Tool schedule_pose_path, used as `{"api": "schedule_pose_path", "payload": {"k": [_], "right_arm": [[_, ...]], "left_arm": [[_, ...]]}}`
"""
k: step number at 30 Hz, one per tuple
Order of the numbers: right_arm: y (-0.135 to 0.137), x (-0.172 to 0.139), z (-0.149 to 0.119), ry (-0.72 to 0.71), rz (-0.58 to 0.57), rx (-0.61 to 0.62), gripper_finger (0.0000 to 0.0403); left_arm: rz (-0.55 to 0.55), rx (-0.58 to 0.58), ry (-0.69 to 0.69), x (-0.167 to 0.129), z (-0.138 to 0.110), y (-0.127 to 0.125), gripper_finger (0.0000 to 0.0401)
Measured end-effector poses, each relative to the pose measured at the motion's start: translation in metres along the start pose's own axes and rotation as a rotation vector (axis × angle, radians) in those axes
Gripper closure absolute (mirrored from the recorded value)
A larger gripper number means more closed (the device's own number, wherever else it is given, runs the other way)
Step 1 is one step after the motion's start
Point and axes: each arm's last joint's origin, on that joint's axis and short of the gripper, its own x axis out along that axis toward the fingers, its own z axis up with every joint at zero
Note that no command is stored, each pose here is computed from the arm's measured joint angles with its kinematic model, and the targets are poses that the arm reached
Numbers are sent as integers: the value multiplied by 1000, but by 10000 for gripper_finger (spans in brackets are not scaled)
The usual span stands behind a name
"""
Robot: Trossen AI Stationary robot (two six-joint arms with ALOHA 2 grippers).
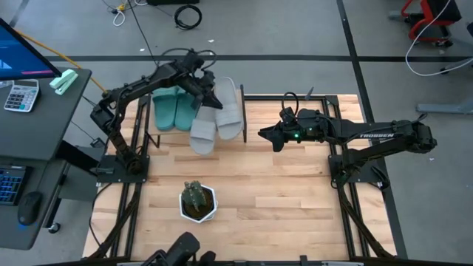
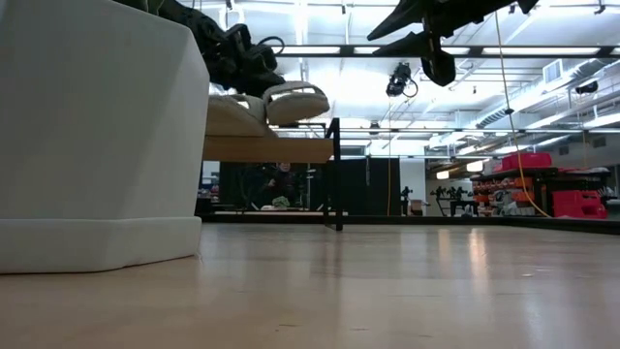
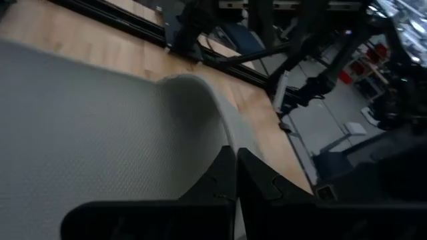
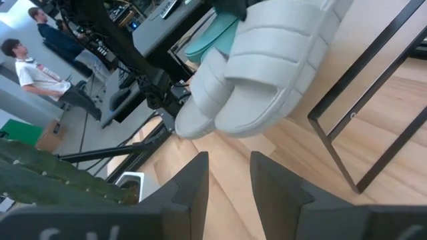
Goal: Pick and place slides into the shelf
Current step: Put the gray slipper on the shelf
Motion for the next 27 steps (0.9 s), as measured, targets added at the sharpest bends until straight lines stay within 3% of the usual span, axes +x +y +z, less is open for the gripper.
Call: {"api": "schedule_pose_path", "payload": {"k": [12, 27], "right_arm": [[0, 0, 0, 0, 0, 0, 286], [0, 0, 0, 0, 0, 6, 286]], "left_arm": [[-69, 19, 36, 11, -4, -9, 397], [85, 20, 95, 10, -5, -5, 397]]}}
